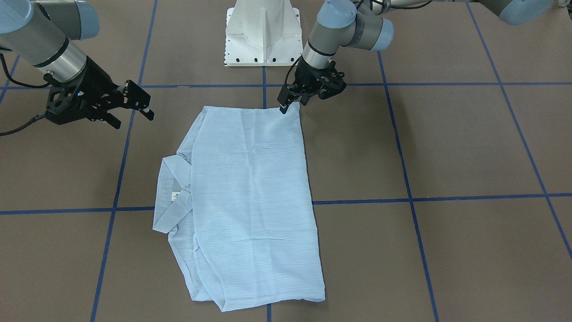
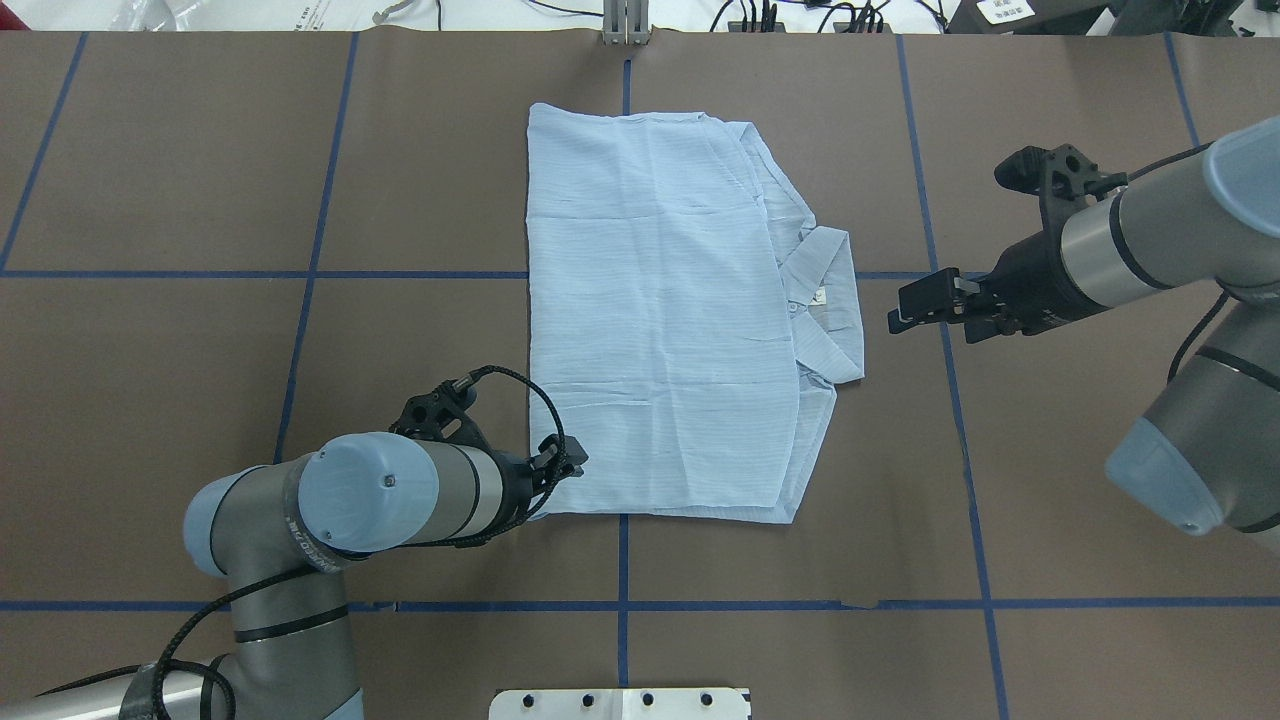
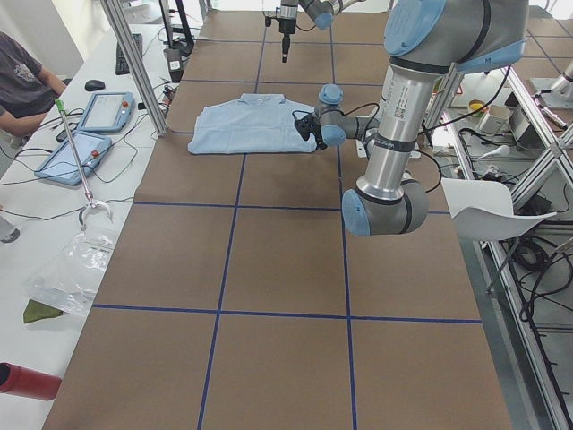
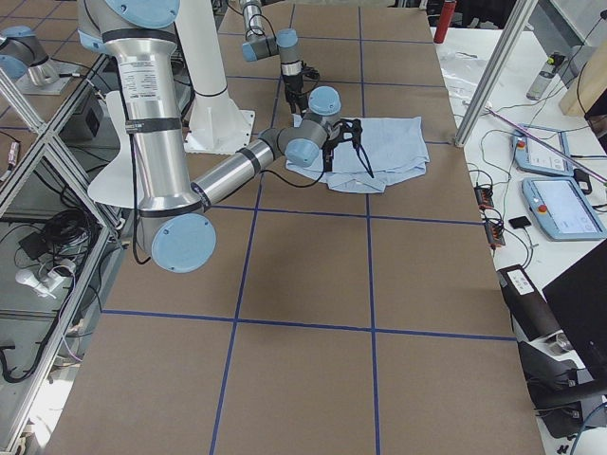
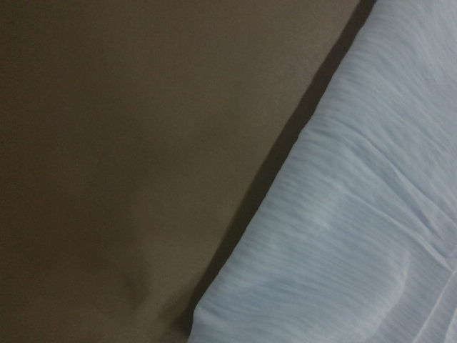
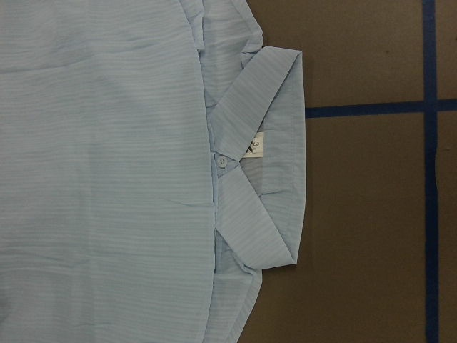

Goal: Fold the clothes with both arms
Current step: 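Press the left gripper at the bundle's near corner to square it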

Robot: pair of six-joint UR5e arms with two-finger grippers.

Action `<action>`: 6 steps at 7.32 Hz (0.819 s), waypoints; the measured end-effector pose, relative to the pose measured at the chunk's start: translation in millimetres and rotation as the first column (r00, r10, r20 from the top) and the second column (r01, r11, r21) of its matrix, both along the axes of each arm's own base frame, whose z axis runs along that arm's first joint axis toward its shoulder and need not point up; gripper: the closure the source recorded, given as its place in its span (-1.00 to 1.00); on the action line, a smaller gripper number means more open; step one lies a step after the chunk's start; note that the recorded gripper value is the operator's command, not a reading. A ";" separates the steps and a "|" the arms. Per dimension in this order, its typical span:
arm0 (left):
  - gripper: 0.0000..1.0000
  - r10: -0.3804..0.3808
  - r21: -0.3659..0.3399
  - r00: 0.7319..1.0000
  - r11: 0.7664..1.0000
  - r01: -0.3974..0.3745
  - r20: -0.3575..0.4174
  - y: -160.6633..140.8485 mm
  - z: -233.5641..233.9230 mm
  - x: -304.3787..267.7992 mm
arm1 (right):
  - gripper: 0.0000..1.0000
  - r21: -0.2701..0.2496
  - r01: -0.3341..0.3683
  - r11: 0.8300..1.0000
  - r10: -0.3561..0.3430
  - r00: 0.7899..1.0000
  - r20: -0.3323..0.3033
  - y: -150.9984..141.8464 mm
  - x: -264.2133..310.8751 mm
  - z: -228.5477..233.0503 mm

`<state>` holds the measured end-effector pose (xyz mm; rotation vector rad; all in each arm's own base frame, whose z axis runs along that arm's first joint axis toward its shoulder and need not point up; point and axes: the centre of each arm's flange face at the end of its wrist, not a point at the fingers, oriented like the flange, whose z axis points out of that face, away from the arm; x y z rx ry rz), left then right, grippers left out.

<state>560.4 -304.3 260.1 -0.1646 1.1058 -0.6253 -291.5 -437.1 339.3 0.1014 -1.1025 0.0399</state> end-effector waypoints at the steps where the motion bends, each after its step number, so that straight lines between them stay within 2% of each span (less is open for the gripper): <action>1: -0.74 0.001 -0.003 1.000 1.000 -0.001 0.006 0.2 1.3 1.5 | -1.00 0.000 -0.001 1.000 0.001 1.000 -0.001 -0.2 -0.1 0.3; 3: -0.69 0.004 -0.006 1.000 1.000 -0.004 0.016 0.5 5.8 5.2 | -1.00 -0.001 -0.001 1.000 0.001 1.000 -0.001 -0.3 -0.1 0.7; 5: -0.39 0.007 -0.010 1.000 1.000 -0.006 0.023 1.5 8.6 8.8 | -1.00 -0.002 -0.001 1.000 0.001 1.000 -0.002 -0.4 0.1 1.5; 6: -0.35 0.006 -0.011 1.000 1.000 -0.006 0.022 1.5 7.4 9.5 | -1.00 -0.002 -0.001 1.000 0.001 1.000 -0.002 -0.4 0.4 1.4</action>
